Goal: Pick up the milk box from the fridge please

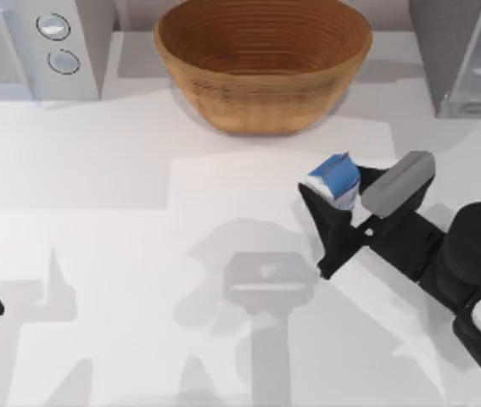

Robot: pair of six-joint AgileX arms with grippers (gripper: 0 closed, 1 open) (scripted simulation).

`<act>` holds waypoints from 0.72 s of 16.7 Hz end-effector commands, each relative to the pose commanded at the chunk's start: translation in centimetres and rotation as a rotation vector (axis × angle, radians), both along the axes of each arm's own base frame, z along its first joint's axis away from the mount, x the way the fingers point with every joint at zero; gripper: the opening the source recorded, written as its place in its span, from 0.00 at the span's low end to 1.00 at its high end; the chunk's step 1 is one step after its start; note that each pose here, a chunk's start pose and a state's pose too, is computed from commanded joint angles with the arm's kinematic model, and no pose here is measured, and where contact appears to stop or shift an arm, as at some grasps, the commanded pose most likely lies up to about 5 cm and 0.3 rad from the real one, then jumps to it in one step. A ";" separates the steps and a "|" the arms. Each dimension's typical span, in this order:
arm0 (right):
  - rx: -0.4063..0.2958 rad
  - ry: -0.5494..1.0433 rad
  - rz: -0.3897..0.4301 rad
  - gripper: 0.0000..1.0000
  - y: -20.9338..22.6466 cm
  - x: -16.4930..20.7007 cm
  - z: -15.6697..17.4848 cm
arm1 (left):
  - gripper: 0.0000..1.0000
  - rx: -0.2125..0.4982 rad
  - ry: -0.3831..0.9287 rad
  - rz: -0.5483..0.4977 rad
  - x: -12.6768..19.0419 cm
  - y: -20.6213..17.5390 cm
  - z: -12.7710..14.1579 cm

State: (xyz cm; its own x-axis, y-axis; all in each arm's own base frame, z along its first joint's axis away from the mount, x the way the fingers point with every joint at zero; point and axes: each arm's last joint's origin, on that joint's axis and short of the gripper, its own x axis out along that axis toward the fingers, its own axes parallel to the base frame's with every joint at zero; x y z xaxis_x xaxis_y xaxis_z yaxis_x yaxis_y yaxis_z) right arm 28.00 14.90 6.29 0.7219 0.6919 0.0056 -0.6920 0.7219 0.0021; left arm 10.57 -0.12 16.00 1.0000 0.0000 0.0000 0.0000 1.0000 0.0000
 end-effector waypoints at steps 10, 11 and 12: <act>-0.007 0.010 -0.008 0.00 1.5 1.9 -1.2 | 1.00 0.000 0.000 0.000 0.0 0.0 0.0; -0.004 0.004 -0.006 0.00 2.2 2.6 -1.4 | 1.00 0.000 0.000 0.000 0.0 0.0 0.0; 0.000 -0.001 -0.003 0.00 2.9 3.3 -1.5 | 1.00 0.000 0.000 0.000 0.0 0.0 0.0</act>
